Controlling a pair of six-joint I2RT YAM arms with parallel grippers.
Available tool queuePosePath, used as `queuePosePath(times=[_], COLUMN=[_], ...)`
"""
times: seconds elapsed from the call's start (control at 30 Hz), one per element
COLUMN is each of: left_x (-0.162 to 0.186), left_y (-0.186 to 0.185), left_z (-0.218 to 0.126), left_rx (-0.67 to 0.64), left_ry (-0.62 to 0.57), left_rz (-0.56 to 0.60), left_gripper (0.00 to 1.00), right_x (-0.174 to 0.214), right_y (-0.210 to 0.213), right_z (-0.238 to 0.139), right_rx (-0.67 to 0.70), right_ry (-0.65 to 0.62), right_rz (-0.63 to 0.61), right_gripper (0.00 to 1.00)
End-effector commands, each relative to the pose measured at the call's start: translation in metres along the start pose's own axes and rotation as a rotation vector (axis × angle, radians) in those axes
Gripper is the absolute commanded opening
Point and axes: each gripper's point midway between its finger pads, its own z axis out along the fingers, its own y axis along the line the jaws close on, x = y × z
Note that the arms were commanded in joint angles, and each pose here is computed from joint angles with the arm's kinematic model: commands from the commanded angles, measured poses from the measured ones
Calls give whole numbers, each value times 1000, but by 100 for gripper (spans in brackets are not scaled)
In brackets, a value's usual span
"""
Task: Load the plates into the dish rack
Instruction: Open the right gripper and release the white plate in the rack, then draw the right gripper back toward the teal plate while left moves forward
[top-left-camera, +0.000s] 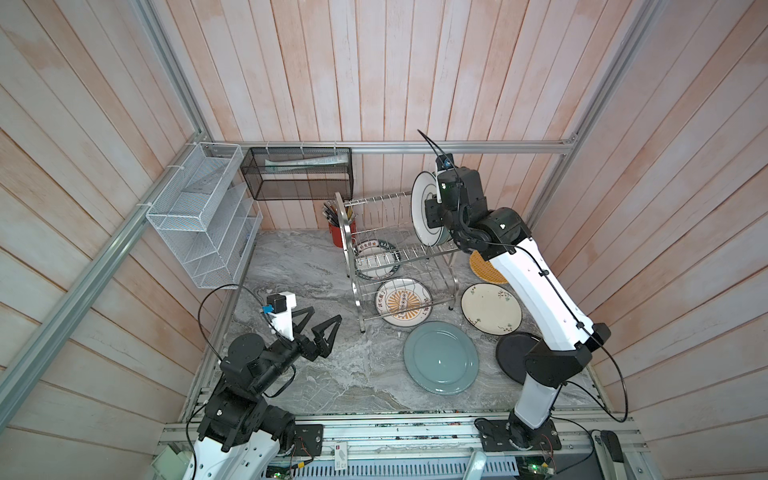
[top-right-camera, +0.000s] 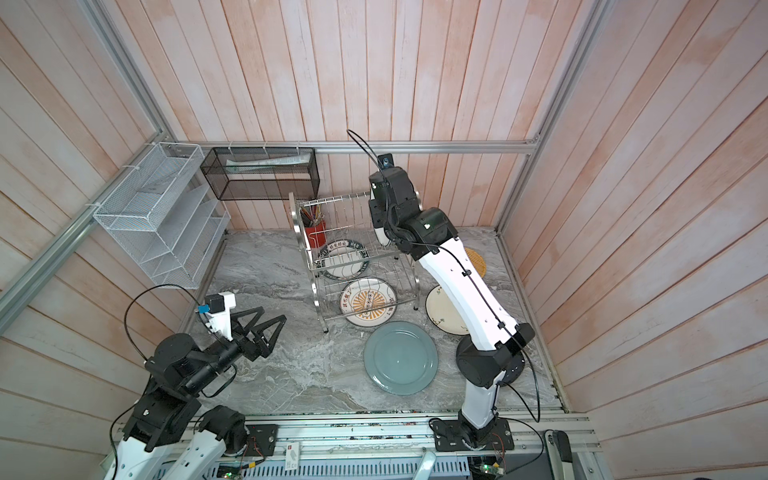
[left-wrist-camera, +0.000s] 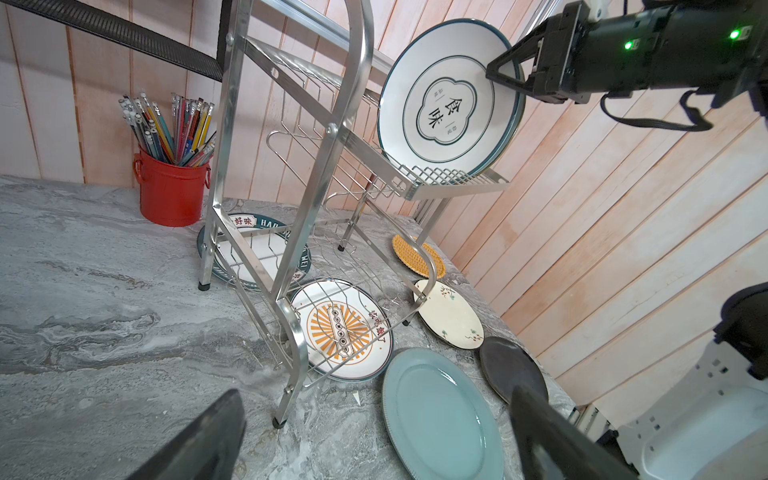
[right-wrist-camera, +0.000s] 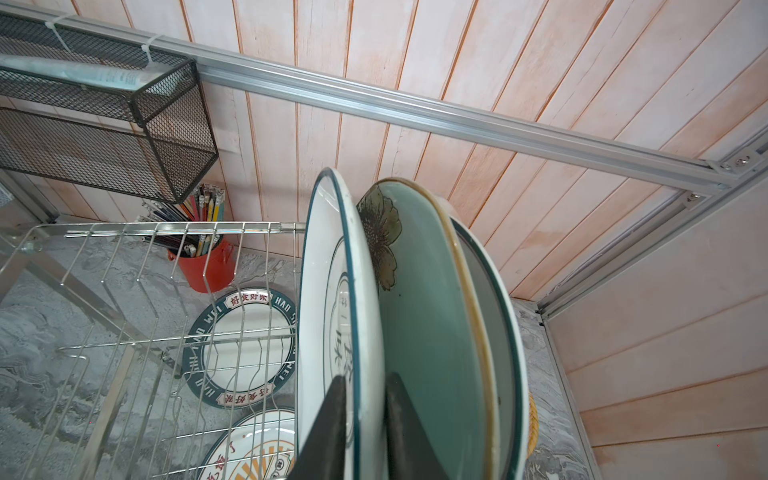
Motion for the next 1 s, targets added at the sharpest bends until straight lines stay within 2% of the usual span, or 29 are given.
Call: queuePosePath(times=[0.0,0.47,0.7,0.83,0.97], left_x=[-1,-1,1,3,6], left_y=[-2,0,4,5,4], left_z=[-1,1,3,5,7], left_rx=[15,7,-14,-15,-5], left_ry=[-13,-8,2,14,30], left_rz=[3,-1,-14,-20,-30], left_gripper=[100,100,100,100,100], right_x=[-2,-22,-44,-41,-15], right_y=[-2,-11,-19,-29,-42], right_z=[-8,-22,-60,-89,-113], right_rx=[-4,3,-84,-141,-196], right_ry=[-5,-49,-140,-202,-236], right_rz=[4,14,78,130,199], right_gripper=[24,52,77,86,91])
